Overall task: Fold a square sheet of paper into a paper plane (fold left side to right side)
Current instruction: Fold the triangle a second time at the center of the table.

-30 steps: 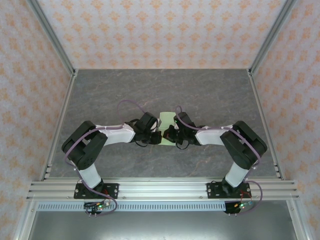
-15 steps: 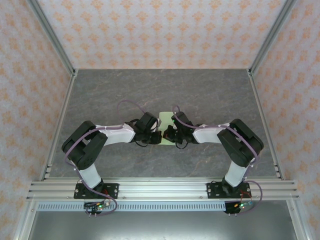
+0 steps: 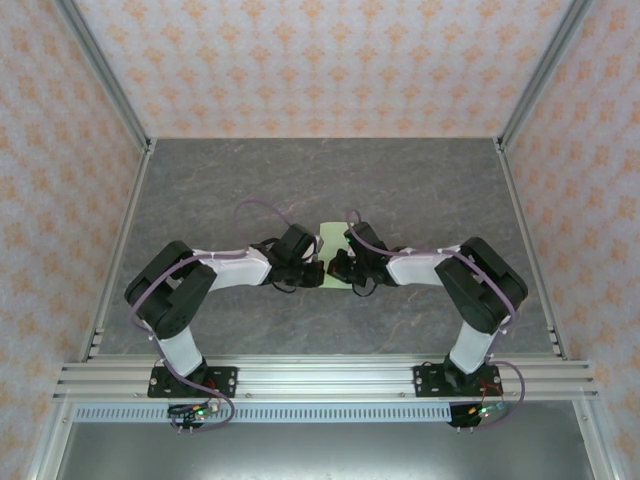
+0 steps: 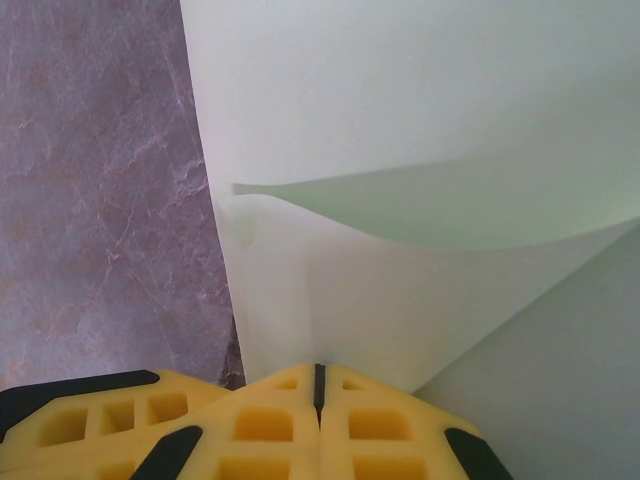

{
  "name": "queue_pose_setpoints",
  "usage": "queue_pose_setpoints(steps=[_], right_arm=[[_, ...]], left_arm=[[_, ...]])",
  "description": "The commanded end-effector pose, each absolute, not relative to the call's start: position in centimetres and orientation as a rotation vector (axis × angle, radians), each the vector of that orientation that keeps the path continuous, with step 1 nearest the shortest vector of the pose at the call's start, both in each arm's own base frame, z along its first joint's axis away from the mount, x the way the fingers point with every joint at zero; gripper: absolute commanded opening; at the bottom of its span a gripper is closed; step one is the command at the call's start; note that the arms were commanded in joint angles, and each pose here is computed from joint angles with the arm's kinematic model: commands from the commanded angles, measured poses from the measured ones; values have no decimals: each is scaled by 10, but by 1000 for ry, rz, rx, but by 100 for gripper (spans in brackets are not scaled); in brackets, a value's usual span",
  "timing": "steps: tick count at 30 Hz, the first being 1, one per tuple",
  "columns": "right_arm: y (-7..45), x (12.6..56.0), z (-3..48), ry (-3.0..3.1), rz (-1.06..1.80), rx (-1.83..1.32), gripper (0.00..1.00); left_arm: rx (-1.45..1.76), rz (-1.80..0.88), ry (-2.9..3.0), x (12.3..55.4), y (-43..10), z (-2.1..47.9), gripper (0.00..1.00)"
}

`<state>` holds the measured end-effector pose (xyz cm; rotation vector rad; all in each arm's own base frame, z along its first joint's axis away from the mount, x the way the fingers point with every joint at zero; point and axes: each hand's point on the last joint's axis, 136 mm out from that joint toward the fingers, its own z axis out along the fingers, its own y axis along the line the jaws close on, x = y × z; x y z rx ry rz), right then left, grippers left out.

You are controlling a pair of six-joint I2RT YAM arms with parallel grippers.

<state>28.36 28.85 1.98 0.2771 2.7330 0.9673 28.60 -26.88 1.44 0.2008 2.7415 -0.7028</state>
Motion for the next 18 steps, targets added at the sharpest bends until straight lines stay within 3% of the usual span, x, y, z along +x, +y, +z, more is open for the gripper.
queue_pose_setpoints(steps=[1,18], right_arm=[[265,292,12,2743,831,322,1],[251,314,21,2723,815,327,1]], left_arm=[[134,-439,2927,257,-225,-40,3],[131,-431,2929,256,-223,-41,3]])
